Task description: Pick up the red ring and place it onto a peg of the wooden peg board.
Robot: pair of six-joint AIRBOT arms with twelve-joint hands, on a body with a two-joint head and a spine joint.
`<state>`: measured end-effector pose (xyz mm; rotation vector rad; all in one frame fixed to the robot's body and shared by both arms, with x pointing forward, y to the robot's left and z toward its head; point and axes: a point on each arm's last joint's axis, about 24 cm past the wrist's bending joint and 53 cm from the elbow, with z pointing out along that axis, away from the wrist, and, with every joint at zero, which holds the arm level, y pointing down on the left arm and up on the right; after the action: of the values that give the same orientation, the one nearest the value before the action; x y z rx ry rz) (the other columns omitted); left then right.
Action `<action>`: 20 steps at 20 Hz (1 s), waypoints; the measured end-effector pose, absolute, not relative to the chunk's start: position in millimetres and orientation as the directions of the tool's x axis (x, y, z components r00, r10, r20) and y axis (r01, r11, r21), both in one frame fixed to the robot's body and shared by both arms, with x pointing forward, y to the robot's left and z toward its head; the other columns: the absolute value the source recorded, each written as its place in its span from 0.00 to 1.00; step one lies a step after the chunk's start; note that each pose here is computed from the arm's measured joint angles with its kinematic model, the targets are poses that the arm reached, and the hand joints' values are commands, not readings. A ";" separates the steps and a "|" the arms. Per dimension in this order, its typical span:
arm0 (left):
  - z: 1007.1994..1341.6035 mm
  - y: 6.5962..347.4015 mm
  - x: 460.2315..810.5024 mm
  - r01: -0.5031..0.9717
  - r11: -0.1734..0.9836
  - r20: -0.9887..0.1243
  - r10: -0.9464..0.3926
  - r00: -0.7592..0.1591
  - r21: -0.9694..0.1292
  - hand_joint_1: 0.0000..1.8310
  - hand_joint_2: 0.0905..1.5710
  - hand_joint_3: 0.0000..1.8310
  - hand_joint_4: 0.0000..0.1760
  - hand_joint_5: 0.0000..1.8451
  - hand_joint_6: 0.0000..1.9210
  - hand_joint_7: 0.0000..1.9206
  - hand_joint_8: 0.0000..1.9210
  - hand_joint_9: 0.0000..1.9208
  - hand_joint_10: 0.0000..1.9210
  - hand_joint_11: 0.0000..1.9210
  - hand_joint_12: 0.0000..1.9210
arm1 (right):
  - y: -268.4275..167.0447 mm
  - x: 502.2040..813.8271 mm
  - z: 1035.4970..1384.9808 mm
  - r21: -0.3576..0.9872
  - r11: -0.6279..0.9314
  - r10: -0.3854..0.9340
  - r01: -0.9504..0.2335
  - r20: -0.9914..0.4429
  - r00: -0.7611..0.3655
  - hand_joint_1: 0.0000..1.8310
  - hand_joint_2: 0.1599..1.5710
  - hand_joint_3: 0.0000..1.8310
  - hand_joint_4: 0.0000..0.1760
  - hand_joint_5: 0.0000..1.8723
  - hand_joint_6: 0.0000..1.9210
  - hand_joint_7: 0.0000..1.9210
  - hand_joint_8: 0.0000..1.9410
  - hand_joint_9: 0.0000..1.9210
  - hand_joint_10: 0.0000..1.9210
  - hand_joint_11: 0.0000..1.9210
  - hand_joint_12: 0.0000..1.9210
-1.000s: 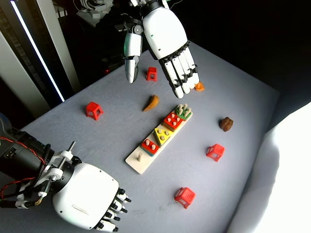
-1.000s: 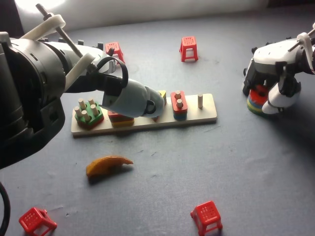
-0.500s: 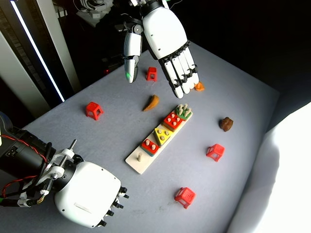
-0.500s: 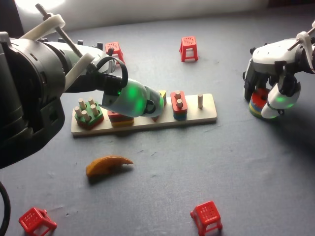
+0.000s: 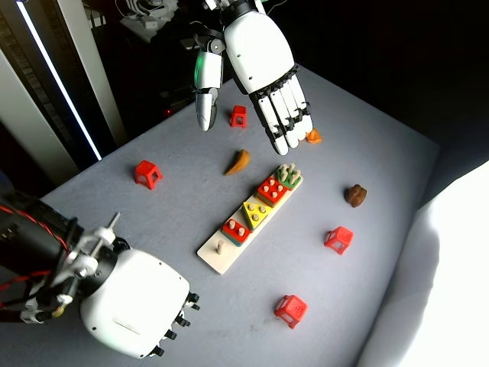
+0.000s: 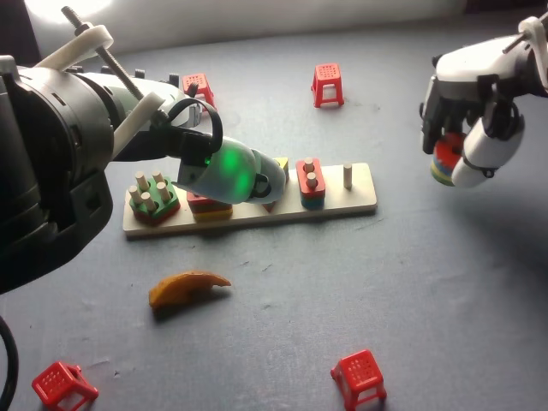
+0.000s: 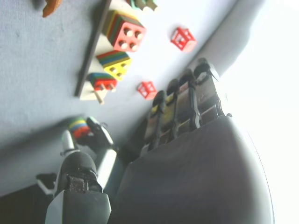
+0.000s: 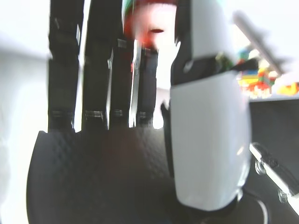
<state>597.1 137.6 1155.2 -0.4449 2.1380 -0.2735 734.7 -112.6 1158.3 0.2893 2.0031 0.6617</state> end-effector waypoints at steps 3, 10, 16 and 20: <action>1155.2 137.6 597.1 -0.212 0.910 -0.745 -0.413 -0.524 -0.355 0.00 0.68 0.00 0.00 0.00 0.00 0.00 0.00 0.00 0.00 0.00 0.00 | -98.7 733.5 1173.5 0.572 0.813 0.455 -0.107 -0.739 -0.497 0.77 0.60 0.00 0.00 0.61 0.38 0.68 0.16 0.62 0.36 0.61 0.31; 1155.2 137.6 597.1 -0.212 0.910 -0.745 -0.413 -0.524 -0.356 0.00 0.68 0.00 0.00 0.00 0.00 0.00 0.00 0.00 0.00 0.00 0.00 | -52.5 729.6 1192.5 0.558 0.805 0.406 -0.202 -0.766 -0.498 0.77 0.60 0.00 0.00 0.61 0.39 0.67 0.20 0.61 0.37 0.61 0.28; 1155.1 137.9 597.1 -0.213 0.910 -0.745 -0.413 -0.524 -0.355 0.00 0.68 0.00 0.00 0.00 0.00 0.00 0.00 0.00 0.00 0.00 0.00 | -18.6 726.5 1199.1 0.567 0.786 0.393 -0.246 -0.765 -0.510 0.77 0.60 0.00 0.00 0.60 0.40 0.65 0.22 0.61 0.37 0.61 0.28; 1155.0 137.9 597.0 -0.213 0.910 -0.745 -0.413 -0.524 -0.355 0.00 0.68 0.00 0.00 0.00 0.00 0.00 0.00 0.00 0.00 0.00 0.00 | -15.2 736.8 1196.5 0.560 0.795 0.395 -0.231 -0.768 -0.503 0.77 0.61 0.00 0.00 0.59 0.42 0.63 0.25 0.61 0.39 0.60 0.30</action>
<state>597.0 137.9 1155.0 -0.4464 2.1382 -0.2721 736.8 -15.2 1196.5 0.1228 1.9562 0.7655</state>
